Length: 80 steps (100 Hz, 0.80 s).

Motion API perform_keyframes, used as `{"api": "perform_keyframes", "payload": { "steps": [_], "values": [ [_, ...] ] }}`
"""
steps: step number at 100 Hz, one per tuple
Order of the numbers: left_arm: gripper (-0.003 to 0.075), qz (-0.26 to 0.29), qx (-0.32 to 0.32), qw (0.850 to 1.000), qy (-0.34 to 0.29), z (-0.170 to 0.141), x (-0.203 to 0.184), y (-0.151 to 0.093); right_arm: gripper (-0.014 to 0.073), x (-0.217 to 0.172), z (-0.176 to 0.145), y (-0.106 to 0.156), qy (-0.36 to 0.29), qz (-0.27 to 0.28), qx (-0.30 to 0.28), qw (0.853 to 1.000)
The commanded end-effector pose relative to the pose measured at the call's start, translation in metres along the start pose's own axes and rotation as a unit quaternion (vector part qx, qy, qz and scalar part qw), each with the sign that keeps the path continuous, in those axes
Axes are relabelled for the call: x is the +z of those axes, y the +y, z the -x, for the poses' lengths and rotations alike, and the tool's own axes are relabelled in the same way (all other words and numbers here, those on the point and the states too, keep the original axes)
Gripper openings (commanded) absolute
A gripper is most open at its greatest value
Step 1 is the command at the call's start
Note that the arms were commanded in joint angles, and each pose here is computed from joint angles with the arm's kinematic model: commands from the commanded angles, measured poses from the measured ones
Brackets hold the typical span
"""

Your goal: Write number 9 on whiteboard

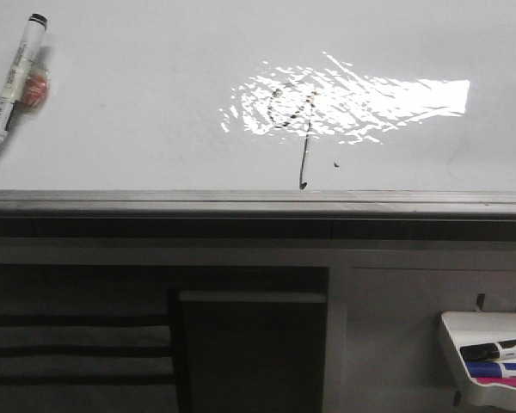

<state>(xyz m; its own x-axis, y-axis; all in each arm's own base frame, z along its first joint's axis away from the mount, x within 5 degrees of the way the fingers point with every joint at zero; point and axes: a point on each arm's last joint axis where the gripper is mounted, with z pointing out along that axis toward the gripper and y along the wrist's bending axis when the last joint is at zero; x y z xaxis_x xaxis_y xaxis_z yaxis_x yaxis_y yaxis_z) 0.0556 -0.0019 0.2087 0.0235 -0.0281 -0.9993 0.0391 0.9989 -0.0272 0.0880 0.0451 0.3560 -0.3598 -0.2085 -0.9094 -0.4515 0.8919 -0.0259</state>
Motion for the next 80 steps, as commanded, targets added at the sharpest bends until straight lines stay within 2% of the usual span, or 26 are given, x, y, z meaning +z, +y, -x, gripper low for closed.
{"api": "perform_keyframes", "payload": {
  "steps": [1,9,80],
  "values": [
    [-0.002,-0.004,-0.008,0.999,-0.036,-0.0017,-0.0013,-0.0005,-0.0072,-0.0043,0.0118,-0.0007,-0.044,-0.002,-0.005,0.999],
    [-0.002,-0.005,-0.023,0.999,-0.036,-0.0018,-0.0013,-0.0005,-0.0072,-0.0043,0.0118,-0.0007,-0.044,-0.002,-0.005,0.999],
    [-0.002,-0.005,-0.023,0.999,-0.035,-0.0019,-0.0011,-0.0005,-0.0072,-0.0045,0.0109,-0.0007,-0.046,-0.002,-0.005,0.999]
  ]
}}
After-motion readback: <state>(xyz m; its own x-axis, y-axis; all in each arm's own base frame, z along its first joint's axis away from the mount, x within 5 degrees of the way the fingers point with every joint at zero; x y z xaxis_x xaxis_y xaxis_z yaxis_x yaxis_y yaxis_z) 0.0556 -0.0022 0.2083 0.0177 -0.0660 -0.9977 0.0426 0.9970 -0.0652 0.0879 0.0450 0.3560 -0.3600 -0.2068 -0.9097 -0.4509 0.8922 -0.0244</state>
